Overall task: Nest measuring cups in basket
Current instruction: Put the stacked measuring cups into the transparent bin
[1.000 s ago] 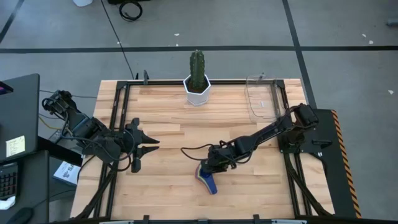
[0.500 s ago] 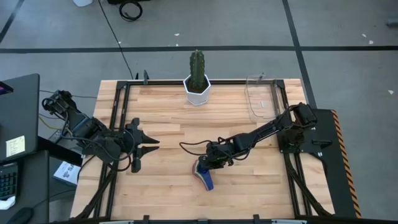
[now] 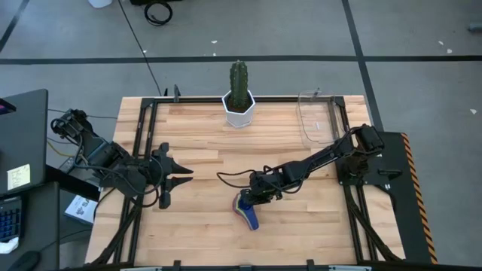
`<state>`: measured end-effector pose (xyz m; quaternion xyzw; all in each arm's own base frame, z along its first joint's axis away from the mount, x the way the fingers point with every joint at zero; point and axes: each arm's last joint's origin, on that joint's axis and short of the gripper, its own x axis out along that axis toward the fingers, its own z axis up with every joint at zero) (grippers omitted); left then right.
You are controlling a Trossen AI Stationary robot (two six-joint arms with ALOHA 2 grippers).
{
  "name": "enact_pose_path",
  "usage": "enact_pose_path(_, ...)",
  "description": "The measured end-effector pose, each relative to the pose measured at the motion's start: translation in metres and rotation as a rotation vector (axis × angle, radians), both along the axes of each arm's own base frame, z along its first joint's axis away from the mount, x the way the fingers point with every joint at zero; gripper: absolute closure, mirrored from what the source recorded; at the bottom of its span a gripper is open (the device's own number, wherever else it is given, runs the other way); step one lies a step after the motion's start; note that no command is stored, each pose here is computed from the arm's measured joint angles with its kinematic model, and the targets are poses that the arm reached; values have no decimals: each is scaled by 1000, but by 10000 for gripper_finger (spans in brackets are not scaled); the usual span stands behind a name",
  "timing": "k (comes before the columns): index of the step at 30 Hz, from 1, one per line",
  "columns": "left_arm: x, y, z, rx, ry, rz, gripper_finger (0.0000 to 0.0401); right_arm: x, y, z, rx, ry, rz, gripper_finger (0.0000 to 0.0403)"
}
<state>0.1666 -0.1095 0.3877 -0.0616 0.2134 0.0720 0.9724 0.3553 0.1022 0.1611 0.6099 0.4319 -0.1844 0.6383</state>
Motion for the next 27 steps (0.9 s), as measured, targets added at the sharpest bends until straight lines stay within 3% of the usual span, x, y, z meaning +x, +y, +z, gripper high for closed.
enact_pose_path(27, 0, 0, 0, 0, 0, 0, 310, 5, -17, 2, -19, -32, 77, 311)
